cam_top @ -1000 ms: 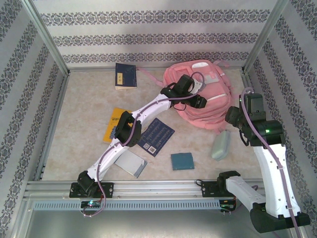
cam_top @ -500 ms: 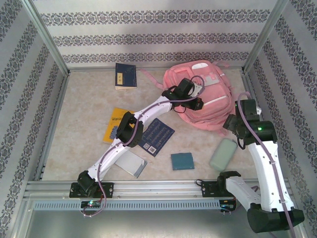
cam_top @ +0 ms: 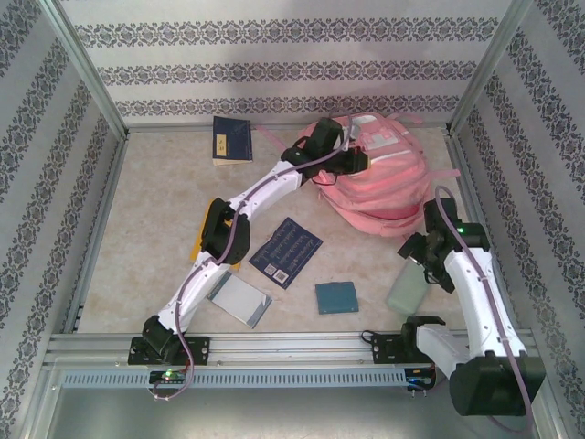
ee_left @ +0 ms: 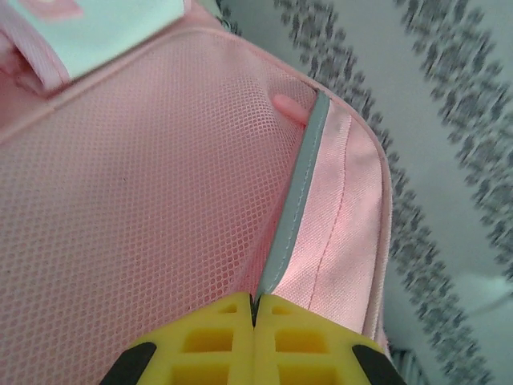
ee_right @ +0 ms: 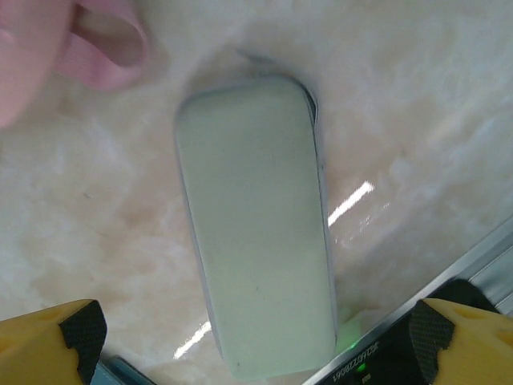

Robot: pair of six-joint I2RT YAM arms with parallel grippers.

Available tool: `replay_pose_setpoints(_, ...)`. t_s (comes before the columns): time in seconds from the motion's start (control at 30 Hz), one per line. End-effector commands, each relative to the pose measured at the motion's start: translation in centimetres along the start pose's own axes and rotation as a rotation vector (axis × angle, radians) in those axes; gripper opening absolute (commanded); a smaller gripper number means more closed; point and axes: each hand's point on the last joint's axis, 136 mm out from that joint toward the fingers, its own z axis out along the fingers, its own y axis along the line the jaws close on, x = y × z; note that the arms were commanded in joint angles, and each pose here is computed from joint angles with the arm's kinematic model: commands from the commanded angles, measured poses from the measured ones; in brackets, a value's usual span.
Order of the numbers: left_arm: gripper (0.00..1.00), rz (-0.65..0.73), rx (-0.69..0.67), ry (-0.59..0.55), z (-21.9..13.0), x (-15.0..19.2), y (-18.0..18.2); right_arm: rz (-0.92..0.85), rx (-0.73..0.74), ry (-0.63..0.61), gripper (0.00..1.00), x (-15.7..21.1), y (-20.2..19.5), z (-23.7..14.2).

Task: Pack the student bag

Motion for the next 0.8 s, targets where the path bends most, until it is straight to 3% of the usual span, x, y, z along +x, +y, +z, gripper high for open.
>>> replay_pose_setpoints(0.0, 0.0, -0.123, 0.024, -0.191, -4.0, -6.4, -1.0, 0.078, 0.04, 0.095, 0.98, 1.8, -0.6, 1.8)
replay_pose_setpoints(0.27, 0.0, -0.282, 0.059, -0.24, -5.7, -8.8, -0.1, 0.114, 0.077, 0.129, 0.98, 2.1, -0.1, 6.7)
replay_pose_setpoints(0.6, 0.0, -0.347, 0.094, -0.259, -8.3, -10.8, -0.1, 0.078, 0.066, 0.164, 0.98, 1.4, 2.0, 11.0)
replay_pose_setpoints(0.77, 0.0, -0.371, 0.114, -0.272, -9.8, -12.2, -0.3, 0.06, 0.008, 0.124, 0.86, 0.1, 3.4, 10.8)
